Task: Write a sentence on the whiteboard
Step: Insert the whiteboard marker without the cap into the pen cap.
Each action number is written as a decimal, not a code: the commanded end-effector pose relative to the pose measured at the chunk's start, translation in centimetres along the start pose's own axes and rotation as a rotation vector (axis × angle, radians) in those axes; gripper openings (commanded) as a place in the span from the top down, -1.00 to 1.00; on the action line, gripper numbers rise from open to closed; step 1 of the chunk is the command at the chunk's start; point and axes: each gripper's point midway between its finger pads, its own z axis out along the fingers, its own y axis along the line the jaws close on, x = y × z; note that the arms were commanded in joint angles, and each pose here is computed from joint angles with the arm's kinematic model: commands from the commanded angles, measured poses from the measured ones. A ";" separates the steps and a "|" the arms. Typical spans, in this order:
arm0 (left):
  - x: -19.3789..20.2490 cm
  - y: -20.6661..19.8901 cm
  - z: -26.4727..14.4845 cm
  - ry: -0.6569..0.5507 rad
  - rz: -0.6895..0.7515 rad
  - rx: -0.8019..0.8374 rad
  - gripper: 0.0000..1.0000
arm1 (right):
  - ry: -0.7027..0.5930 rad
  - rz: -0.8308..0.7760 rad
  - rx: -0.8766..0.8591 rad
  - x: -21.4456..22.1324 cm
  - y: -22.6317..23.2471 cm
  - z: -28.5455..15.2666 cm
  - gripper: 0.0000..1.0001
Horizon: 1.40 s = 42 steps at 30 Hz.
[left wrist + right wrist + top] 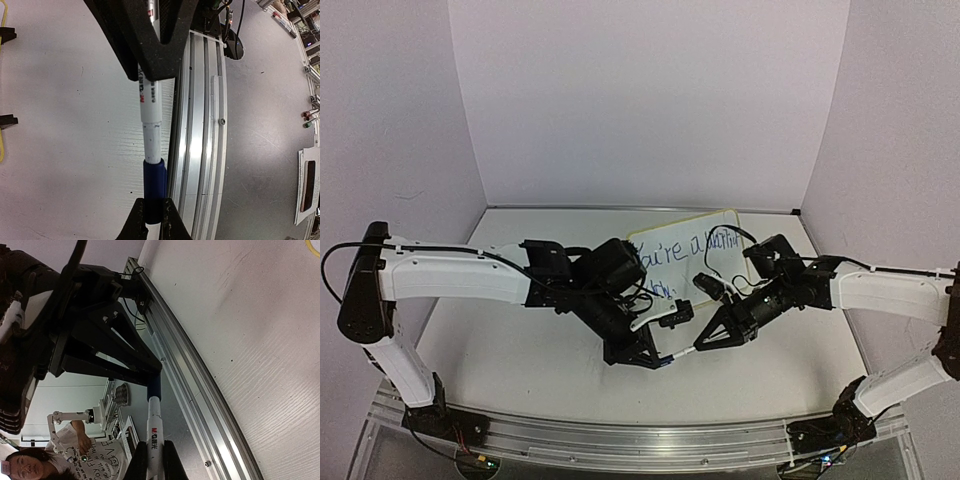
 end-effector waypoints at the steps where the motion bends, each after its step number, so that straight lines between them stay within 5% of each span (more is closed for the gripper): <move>1: -3.9 -0.4 -1.3 -0.109 0.065 -0.011 1.00 | -0.011 -0.040 -0.010 -0.8 0.7 0.1 1.00; 42: -16.5 -0.2 -5.6 -0.525 0.223 -0.102 1.00 | 0.005 -0.045 0.033 -0.5 -0.3 2.5 1.00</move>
